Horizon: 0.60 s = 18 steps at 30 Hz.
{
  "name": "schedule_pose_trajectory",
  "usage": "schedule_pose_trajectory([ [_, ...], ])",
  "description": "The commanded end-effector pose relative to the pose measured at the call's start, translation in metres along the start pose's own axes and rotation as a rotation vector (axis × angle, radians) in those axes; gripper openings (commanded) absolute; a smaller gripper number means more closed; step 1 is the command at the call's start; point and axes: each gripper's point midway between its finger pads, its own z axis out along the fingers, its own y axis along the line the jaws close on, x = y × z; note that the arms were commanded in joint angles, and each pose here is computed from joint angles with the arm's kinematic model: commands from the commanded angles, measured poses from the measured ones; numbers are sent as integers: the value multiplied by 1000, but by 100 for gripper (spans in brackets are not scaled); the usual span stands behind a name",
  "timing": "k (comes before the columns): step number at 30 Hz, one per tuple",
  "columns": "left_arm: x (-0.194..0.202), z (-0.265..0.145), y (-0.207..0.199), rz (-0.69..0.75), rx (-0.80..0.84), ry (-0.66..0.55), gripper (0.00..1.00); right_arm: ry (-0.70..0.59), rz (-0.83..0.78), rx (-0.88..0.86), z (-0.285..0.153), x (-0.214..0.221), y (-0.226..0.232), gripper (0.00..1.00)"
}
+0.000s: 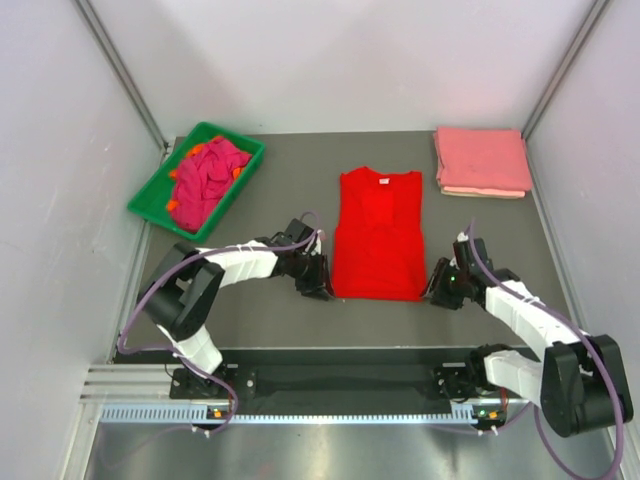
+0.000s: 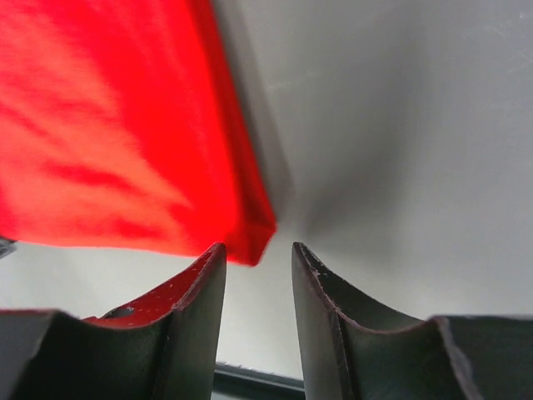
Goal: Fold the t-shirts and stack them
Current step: Fold the tshirt
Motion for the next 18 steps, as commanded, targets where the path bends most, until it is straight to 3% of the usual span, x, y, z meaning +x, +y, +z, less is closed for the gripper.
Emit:
schedule_pose_trajectory([
  [1, -5, 7, 1, -4, 13, -17, 30, -31, 12, 15, 11, -5, -5, 38],
  [6, -5, 12, 1, -14, 32, -10, 24, -23, 10, 49, 19, 1, -17, 32],
  [9, -7, 12, -1, -9, 38, -8, 17, -27, 24, 69, 20, 4, -23, 20],
  [10, -7, 12, -2, -9, 37, -7, 13, -26, 26, 72, 19, 5, -23, 10],
  [12, -10, 11, -1, -5, 25, -19, 0, -39, 34, 72, 17, 4, -23, 1],
  [18, -23, -12, -9, 8, -9, -99, 0, -120, 45, 77, -7, -10, -19, 0],
])
